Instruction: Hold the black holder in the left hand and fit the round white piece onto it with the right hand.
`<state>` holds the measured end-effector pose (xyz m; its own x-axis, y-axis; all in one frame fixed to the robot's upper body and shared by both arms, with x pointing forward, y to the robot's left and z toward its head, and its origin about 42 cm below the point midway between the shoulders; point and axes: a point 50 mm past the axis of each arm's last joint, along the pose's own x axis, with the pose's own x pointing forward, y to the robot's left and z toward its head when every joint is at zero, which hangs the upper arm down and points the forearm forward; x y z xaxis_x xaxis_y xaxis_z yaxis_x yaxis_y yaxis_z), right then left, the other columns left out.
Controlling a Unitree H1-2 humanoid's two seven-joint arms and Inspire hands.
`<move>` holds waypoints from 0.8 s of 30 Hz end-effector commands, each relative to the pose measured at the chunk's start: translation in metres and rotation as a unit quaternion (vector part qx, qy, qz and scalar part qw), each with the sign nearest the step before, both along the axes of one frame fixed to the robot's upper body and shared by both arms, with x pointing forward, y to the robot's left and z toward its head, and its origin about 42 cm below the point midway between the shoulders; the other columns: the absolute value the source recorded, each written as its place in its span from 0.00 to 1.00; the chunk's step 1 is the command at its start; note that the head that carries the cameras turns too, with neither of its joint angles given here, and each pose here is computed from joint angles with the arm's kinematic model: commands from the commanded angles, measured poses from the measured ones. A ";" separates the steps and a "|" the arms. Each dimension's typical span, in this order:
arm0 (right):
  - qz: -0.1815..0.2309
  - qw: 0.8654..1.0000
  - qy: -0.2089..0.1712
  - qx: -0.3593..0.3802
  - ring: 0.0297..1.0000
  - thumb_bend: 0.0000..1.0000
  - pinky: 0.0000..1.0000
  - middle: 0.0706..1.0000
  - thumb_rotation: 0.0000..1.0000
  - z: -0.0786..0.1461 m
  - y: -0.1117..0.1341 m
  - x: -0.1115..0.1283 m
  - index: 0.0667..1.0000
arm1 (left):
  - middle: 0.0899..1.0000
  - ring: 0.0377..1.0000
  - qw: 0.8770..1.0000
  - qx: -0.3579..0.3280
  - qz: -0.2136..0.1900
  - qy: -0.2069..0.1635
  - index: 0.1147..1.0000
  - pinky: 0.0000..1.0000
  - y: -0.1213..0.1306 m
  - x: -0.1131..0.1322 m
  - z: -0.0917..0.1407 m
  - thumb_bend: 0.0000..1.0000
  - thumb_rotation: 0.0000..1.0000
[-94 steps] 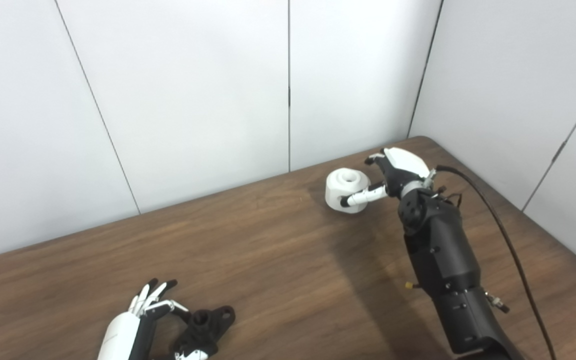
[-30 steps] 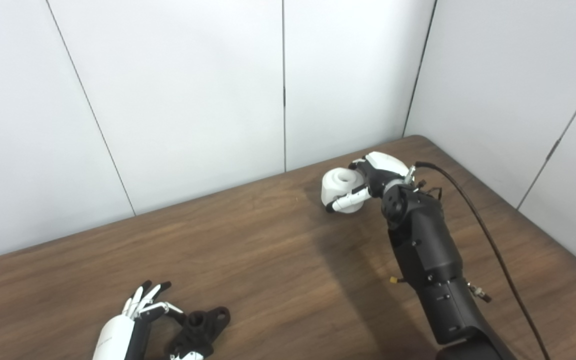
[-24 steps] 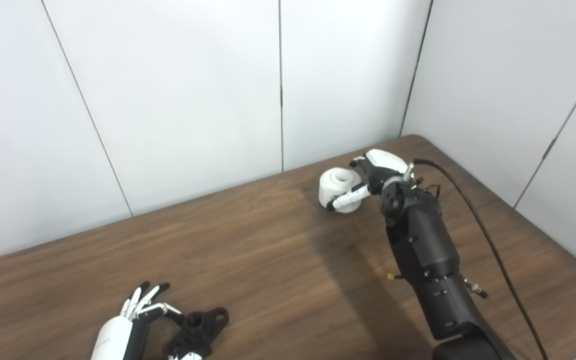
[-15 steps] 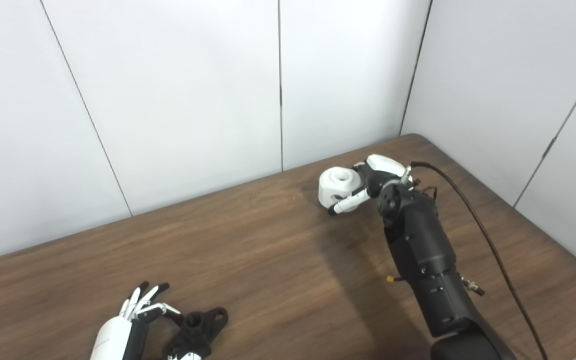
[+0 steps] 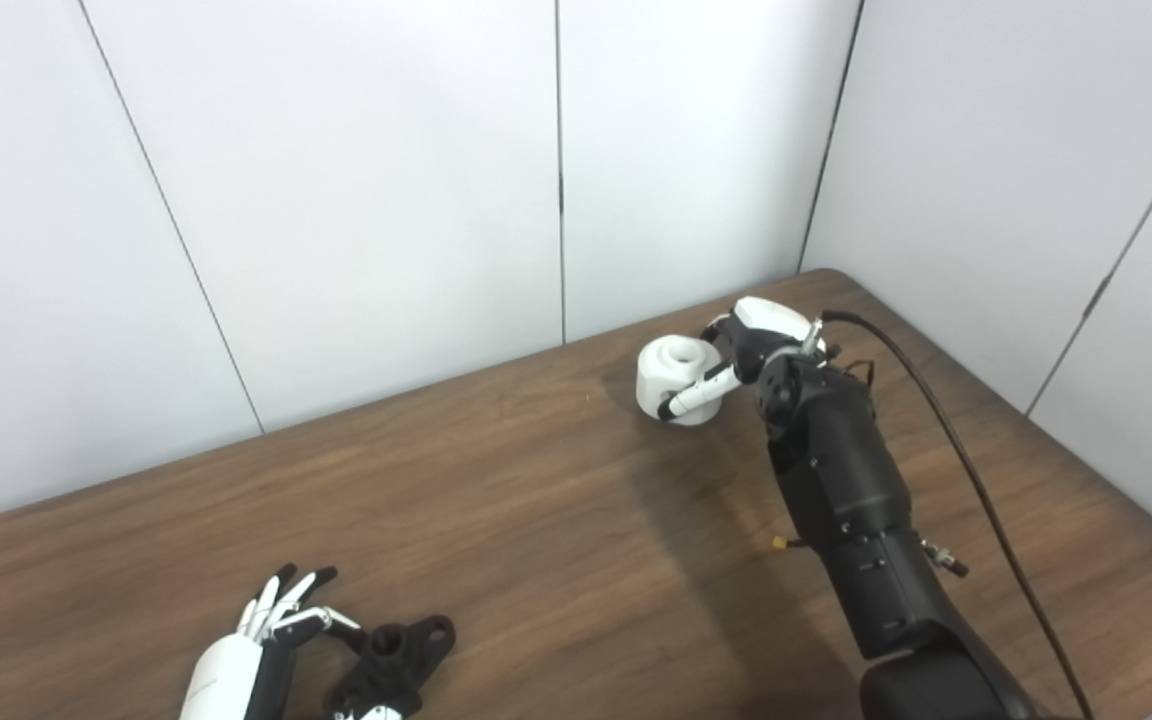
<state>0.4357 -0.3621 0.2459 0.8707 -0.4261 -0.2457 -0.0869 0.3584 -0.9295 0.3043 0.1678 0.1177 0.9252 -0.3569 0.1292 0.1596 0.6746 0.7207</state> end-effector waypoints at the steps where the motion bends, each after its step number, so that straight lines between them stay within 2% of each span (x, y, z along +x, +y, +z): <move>1: 0.000 0.999 -0.043 -0.019 1.00 1.00 1.00 1.00 0.44 0.031 -0.003 0.010 0.77 | 0.89 1.00 1.000 -0.009 0.004 0.008 0.41 1.00 -0.001 -0.016 -0.012 0.52 0.04; 10: 0.007 0.999 -0.036 -0.037 1.00 1.00 1.00 1.00 0.43 0.026 -0.002 0.012 0.68 | 0.90 1.00 1.000 -0.014 0.004 0.010 0.41 1.00 0.000 -0.017 -0.012 0.52 0.04; 12: 0.009 0.998 -0.043 -0.046 1.00 0.97 1.00 0.98 0.40 0.022 -0.003 0.014 0.62 | 0.89 1.00 1.000 -0.016 0.005 0.010 0.41 1.00 0.000 -0.017 -0.013 0.52 0.04; 13: 0.010 0.998 -0.052 -0.045 1.00 0.94 1.00 0.95 0.34 0.020 -0.004 0.014 0.56 | 0.89 1.00 1.000 -0.016 0.005 0.010 0.41 1.00 0.000 -0.017 -0.013 0.52 0.04; 14: 0.010 0.997 -0.060 -0.043 1.00 0.74 1.00 0.93 0.25 0.016 -0.005 0.016 0.51 | 0.89 1.00 1.000 -0.016 0.006 0.010 0.41 1.00 0.000 -0.017 -0.013 0.52 0.04; 15: 0.010 0.997 -0.068 -0.040 1.00 0.63 1.00 0.91 0.20 0.015 -0.006 0.015 0.47 | 0.89 1.00 1.000 -0.016 0.006 0.010 0.41 1.00 0.000 -0.018 -0.012 0.52 0.04; 16: 0.011 0.997 -0.073 -0.039 1.00 0.58 1.00 0.89 0.17 0.015 -0.006 0.015 0.46 | 0.89 1.00 1.000 -0.017 0.006 0.010 0.41 1.00 0.000 -0.018 -0.012 0.52 0.04; 18: 0.013 0.995 -0.085 -0.042 0.99 0.54 1.00 0.87 0.15 0.015 -0.005 0.013 0.45 | 0.89 1.00 1.000 -0.015 0.006 0.011 0.41 1.00 0.000 -0.018 -0.012 0.52 0.04; 24: 0.008 0.993 -0.106 -0.057 0.94 0.52 0.98 0.81 0.13 0.009 -0.008 0.013 0.44 | 0.89 1.00 1.000 -0.014 0.007 0.011 0.41 1.00 -0.001 -0.020 -0.012 0.52 0.04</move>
